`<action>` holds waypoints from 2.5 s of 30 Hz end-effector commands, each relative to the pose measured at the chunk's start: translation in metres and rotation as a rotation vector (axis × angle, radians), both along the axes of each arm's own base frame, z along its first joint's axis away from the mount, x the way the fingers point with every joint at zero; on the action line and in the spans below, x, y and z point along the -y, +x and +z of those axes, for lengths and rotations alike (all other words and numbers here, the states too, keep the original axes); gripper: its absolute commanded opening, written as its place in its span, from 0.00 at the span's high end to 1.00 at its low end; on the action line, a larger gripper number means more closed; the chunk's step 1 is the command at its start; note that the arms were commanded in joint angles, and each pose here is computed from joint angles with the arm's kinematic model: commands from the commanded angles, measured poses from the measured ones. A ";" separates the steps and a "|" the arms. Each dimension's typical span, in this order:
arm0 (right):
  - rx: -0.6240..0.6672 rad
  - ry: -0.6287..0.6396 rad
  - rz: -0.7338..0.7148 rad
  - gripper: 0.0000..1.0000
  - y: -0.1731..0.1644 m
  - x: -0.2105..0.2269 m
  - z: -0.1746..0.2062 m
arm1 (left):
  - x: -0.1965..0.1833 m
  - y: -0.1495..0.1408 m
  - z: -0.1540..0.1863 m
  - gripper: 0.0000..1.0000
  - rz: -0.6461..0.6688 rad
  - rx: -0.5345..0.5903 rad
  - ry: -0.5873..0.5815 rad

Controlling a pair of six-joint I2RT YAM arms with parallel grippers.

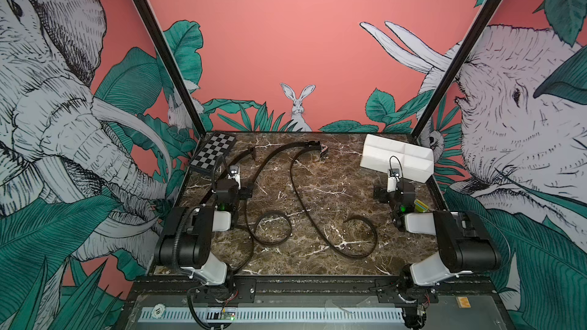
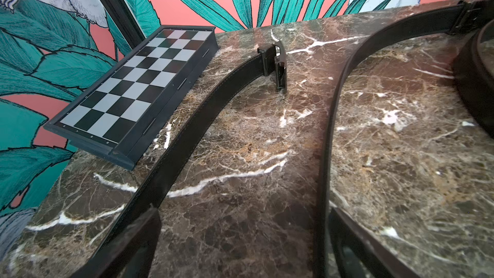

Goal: Place the belts into the storage roll
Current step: Roll the belt at the center of the board.

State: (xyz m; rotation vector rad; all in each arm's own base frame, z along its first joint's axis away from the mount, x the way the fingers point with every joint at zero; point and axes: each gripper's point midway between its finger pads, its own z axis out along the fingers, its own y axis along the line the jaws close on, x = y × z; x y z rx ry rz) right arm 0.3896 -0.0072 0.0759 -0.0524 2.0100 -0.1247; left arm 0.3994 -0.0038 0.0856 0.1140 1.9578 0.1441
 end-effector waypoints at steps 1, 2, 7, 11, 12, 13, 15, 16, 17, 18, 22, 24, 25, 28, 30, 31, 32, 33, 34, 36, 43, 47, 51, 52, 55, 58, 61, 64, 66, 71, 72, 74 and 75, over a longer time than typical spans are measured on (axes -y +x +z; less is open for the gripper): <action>0.051 0.002 0.001 0.02 0.008 0.001 0.015 | 0.001 0.003 0.010 0.01 -0.005 0.035 0.001; 0.052 0.003 0.001 0.02 0.008 0.000 0.015 | 0.002 0.003 0.010 0.01 -0.007 0.035 0.000; 0.053 0.003 0.001 0.02 0.008 0.000 0.016 | 0.002 0.002 0.009 0.01 -0.007 0.033 0.001; 0.053 0.003 0.001 0.02 0.008 0.001 0.015 | 0.001 0.003 0.010 0.01 -0.005 0.035 0.001; 0.053 0.003 0.001 0.02 0.008 0.001 0.015 | 0.001 0.003 0.010 0.01 -0.006 0.035 0.002; 0.053 0.004 0.001 0.02 0.008 0.001 0.015 | 0.001 0.003 0.010 0.01 -0.005 0.034 0.001; 0.052 0.002 0.001 0.02 0.008 0.001 0.015 | 0.001 0.003 0.010 0.01 -0.005 0.035 0.001; 0.052 0.002 0.001 0.02 0.008 0.001 0.015 | 0.001 0.003 0.010 0.01 -0.004 0.035 0.002; 0.049 0.003 0.000 0.02 0.008 0.001 0.014 | 0.001 0.003 0.010 0.01 -0.004 0.035 0.002; 0.050 0.003 0.001 0.02 0.008 0.001 0.015 | 0.001 0.003 0.010 0.01 -0.005 0.034 0.001; 0.051 0.003 0.000 0.02 0.008 0.001 0.015 | 0.000 0.003 0.010 0.01 -0.003 0.034 0.001; 0.052 0.003 0.001 0.02 0.008 0.001 0.015 | 0.000 0.003 0.010 0.01 -0.003 0.034 0.001; 0.049 0.003 0.001 0.02 0.008 0.001 0.014 | 0.001 0.003 0.010 0.01 -0.004 0.035 0.001; 0.050 0.002 0.002 0.02 0.008 0.000 0.014 | 0.001 0.003 0.010 0.01 -0.004 0.036 0.000; 0.050 0.002 0.001 0.02 0.008 0.001 0.014 | 0.001 0.003 0.010 0.01 -0.005 0.035 0.000; 0.050 0.002 0.002 0.02 0.008 0.001 0.014 | 0.001 0.003 0.010 0.01 -0.004 0.033 0.001; 0.051 0.002 0.001 0.02 0.008 0.001 0.015 | 0.001 0.003 0.010 0.01 -0.005 0.035 0.001; 0.049 0.003 0.000 0.02 0.008 0.001 0.014 | 0.001 0.003 0.011 0.01 -0.004 0.036 0.002; 0.051 0.003 0.001 0.02 0.008 0.001 0.015 | 0.001 0.003 0.010 0.01 -0.005 0.034 0.001; 0.051 0.003 0.001 0.02 0.008 0.001 0.015 | 0.001 0.003 0.010 0.01 -0.004 0.035 0.001; 0.053 0.002 0.001 0.02 0.008 0.001 0.015 | 0.001 0.003 0.009 0.01 -0.005 0.034 0.001; 0.053 0.003 0.001 0.02 0.008 0.000 0.015 | 0.000 0.003 0.010 0.01 -0.003 0.035 0.001; 0.062 0.005 -0.001 0.02 0.009 0.001 0.017 | 0.000 0.003 0.010 0.01 -0.003 0.036 0.001; 0.067 0.006 -0.010 0.02 0.011 0.002 0.023 | 0.001 0.003 0.011 0.01 -0.005 0.041 0.001; -0.025 -0.006 -0.039 0.02 0.007 0.004 0.045 | 0.002 0.004 0.030 0.01 -0.010 0.020 0.012; -0.085 -0.015 -0.064 0.02 -0.003 0.002 0.071 | 0.012 0.006 0.056 0.01 -0.017 -0.057 0.023; -0.192 0.025 -0.102 0.01 -0.023 -0.003 0.081 | 0.049 0.003 0.077 0.01 -0.090 -0.114 0.002; -0.329 0.106 -0.117 0.02 -0.054 -0.012 0.076 | 0.104 -0.007 0.086 0.01 -0.205 -0.208 -0.016; -0.403 0.181 -0.119 0.02 -0.076 -0.022 0.068 | 0.139 -0.016 0.084 0.01 -0.259 -0.270 -0.055; -0.582 0.405 -0.124 0.02 -0.133 -0.055 0.032 | 0.219 -0.045 0.060 0.01 -0.397 -0.429 -0.143; -0.616 0.420 -0.143 0.02 -0.144 -0.057 0.025 | 0.229 -0.049 0.057 0.01 -0.411 -0.451 -0.157; -0.668 0.417 -0.180 0.02 -0.164 -0.056 0.015 | 0.254 -0.058 0.050 0.01 -0.458 -0.497 -0.183; -0.678 0.414 -0.197 0.02 -0.171 -0.054 0.011 | 0.263 -0.062 0.046 0.01 -0.472 -0.519 -0.186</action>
